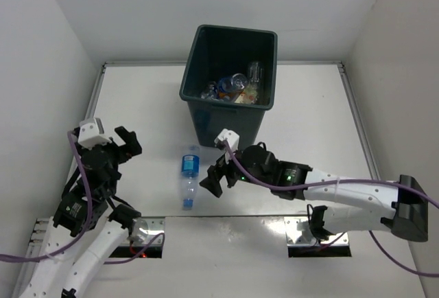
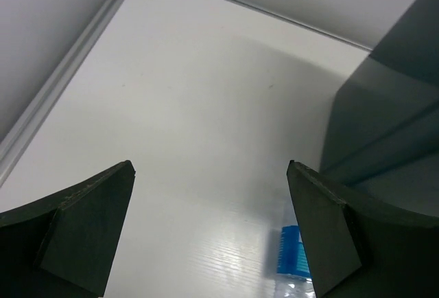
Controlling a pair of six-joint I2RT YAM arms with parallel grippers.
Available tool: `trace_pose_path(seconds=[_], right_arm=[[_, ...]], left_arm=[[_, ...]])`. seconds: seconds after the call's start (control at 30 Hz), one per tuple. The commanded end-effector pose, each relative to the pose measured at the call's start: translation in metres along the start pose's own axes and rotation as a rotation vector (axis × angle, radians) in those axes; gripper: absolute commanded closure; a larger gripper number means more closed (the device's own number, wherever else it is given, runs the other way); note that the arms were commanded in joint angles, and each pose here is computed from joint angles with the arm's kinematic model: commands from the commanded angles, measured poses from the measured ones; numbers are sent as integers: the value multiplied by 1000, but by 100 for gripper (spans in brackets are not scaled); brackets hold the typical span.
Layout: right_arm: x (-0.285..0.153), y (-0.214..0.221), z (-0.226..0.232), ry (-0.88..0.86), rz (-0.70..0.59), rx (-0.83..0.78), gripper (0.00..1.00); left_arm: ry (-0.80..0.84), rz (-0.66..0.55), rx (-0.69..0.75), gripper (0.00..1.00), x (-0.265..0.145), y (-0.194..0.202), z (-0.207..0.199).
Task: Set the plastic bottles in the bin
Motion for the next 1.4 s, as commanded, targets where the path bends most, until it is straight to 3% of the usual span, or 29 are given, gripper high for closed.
trace_pose_path(seconds=[0.0,0.07,0.1,0.23,0.27,0.57,1.03,1.23,1.37], right_arm=[[18,-3,3,29,-40,97,0],[27,-4,16,-24,-13,91,0],[39,12,14,-41,65,96,0],[74,28,-6,-8,230,244,0],[76,28,-2,-87,244,285,0],[111,62,-30,-68,347,472,0],[160,85,-47,-63,434,559,0],[165,115,-57,10,504,582,0],[164,128,-59,21,550,486,24]], left_arm=[[-86,-57,-23,0,-7,-5,19],[-123,-72,-52,0,-9,-4,26],[-140,-71,-67,0,-9,-3,28],[-159,-85,-80,0,-10,-1,33],[-155,-93,-96,0,-11,-2,33],[-161,-101,-119,0,-14,0,36],[-172,-99,-113,0,-12,2,38],[-172,-99,-113,0,-12,2,38],[-172,-99,-113,0,-12,2,38]])
Point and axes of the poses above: each gripper's point midway between its finger pads, its own x axis out along the fingers, its own z axis along the line the jaws close on, y = z × x, the point moved 3 cm from there along -x, back along the fingers, and after that the axes turned 3 degrees about -x, right-handed, at the moved point
